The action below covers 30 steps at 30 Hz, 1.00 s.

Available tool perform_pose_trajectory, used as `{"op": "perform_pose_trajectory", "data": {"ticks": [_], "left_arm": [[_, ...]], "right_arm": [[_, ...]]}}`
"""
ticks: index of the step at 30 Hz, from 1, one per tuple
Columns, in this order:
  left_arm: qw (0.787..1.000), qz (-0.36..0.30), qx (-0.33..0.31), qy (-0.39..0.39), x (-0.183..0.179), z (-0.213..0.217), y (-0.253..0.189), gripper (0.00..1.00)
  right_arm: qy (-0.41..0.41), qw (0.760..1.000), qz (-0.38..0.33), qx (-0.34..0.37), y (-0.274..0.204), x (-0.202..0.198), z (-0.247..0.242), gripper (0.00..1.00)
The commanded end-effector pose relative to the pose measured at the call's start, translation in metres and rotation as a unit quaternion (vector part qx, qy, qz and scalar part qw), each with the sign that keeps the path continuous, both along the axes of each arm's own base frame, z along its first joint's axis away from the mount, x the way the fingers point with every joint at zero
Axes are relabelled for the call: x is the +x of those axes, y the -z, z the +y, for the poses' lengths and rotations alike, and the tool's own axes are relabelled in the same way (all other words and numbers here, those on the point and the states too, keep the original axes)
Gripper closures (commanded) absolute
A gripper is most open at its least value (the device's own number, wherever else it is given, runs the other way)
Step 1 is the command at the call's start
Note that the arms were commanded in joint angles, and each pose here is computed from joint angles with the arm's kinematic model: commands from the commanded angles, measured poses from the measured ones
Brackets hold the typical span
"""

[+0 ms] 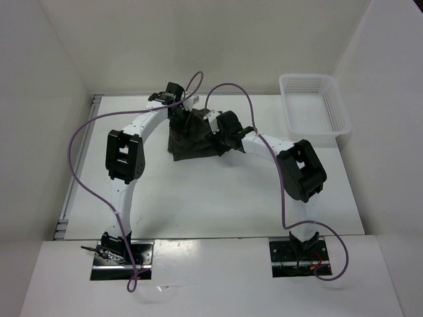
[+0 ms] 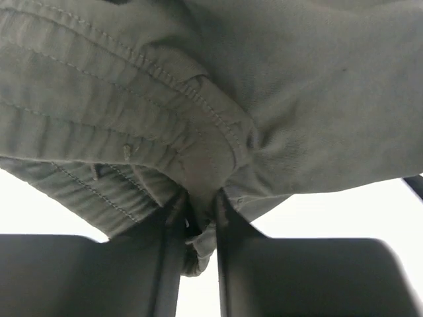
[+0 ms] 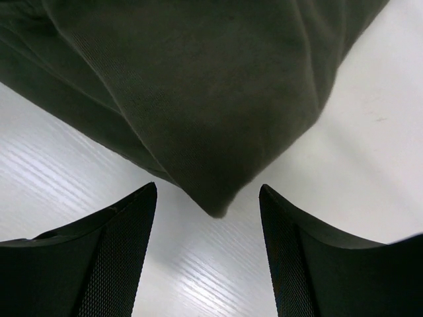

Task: Fold and stack the shorts
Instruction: Fold the shorts

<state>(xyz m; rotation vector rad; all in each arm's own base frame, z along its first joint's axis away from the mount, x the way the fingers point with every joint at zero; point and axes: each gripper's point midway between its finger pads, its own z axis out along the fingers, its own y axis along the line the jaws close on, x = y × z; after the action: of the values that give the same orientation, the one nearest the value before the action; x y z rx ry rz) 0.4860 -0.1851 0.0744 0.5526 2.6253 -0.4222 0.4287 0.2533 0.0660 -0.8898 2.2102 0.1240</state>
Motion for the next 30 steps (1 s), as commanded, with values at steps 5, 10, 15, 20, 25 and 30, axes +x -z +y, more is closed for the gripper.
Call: {"op": "perform_pose_trajectory", "data": {"ticks": [5, 10, 15, 20, 25, 30], "left_arm": [[0.999, -0.032, -0.018, 0.004, 0.005, -0.002, -0.041, 0.94], [0.997, -0.072, -0.024, -0.008, 0.002, 0.011, -0.104, 1.00], [0.998, -0.038, 0.019, -0.041, -0.021, 0.046, -0.107, 1.00], [0.997, 0.022, 0.056, -0.048, -0.062, 0.063, -0.065, 1.00], [0.991, 0.079, 0.087, -0.055, -0.096, 0.080, 0.006, 0.98], [0.989, 0.085, 0.101, -0.059, -0.106, 0.087, 0.047, 0.91]], "right_arm": [[0.017, 0.999, 0.007, 0.030, 0.014, 0.012, 0.012, 0.48], [0.055, 0.998, -0.016, 0.027, 0.010, 0.026, 0.006, 1.00], [0.051, 0.998, -0.011, 0.028, 0.006, 0.020, 0.005, 1.00], [0.065, 0.997, -0.013, 0.028, 0.003, 0.018, 0.000, 1.00], [0.062, 0.998, -0.011, 0.031, 0.003, 0.017, 0.001, 1.00], [0.059, 0.998, -0.009, 0.033, 0.004, 0.018, 0.004, 1.00]]}}
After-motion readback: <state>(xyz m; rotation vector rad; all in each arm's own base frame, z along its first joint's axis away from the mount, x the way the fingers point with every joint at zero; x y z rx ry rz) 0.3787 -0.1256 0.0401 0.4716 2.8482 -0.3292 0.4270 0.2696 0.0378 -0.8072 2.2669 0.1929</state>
